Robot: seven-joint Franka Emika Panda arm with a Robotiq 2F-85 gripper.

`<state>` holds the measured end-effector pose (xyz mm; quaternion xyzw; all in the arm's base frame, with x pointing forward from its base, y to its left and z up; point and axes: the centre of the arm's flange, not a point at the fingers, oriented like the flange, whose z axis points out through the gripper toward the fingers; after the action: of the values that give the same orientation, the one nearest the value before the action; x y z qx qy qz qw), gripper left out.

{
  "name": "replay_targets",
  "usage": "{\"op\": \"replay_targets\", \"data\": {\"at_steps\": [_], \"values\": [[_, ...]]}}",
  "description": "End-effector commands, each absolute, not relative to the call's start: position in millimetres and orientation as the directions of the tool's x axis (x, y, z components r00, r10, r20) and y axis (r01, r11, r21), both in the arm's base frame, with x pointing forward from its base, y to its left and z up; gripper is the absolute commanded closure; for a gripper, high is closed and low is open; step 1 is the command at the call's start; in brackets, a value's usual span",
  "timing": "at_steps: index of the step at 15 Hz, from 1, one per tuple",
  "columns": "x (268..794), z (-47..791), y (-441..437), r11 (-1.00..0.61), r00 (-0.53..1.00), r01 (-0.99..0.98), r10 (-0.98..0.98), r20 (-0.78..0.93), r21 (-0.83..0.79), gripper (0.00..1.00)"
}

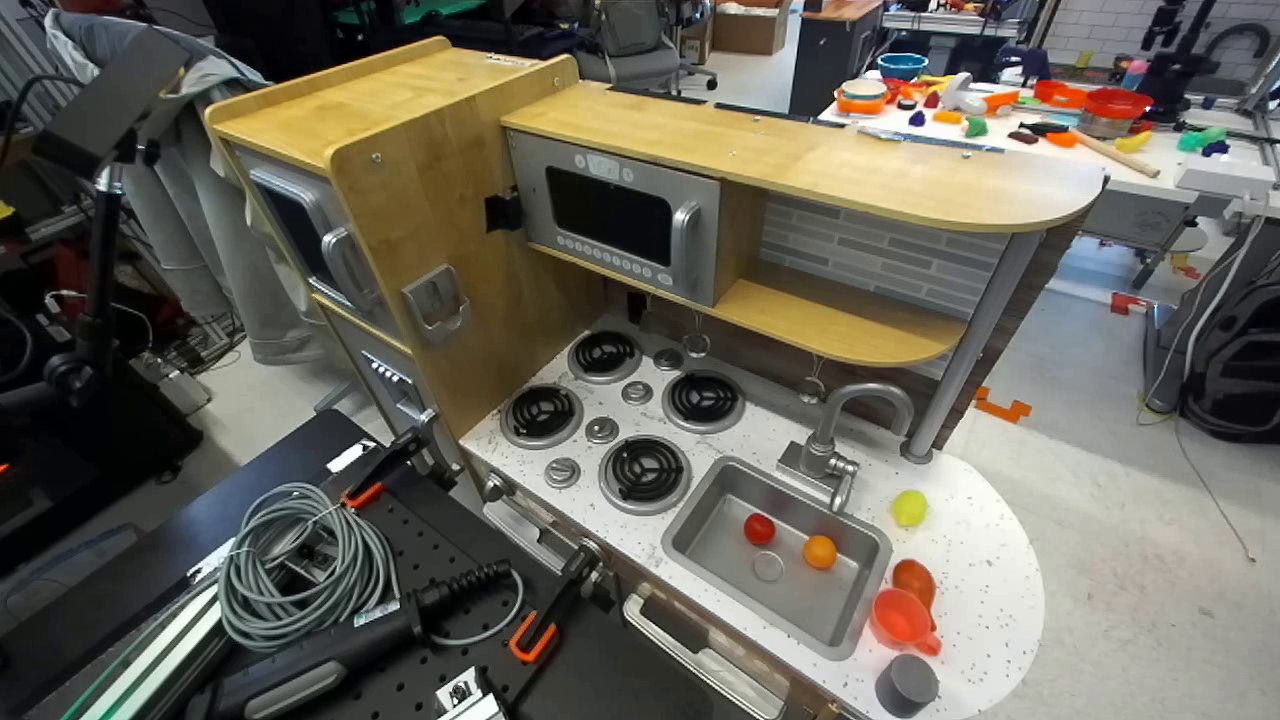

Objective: Pick up the tomato from the sink and put it on the stove

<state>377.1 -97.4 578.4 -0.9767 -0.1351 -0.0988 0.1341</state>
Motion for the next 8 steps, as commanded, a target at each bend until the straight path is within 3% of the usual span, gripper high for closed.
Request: {"op": "replay_targets", "data": {"at_steps": [1, 8], "values": [[377, 578, -97, -0.928, 0.944, 0.290, 0.237, 0.229, -0.235, 0.00], [397, 503, -110, -0.959, 0.964, 0.240, 0.217, 0.156, -0.152, 0.00]]}}
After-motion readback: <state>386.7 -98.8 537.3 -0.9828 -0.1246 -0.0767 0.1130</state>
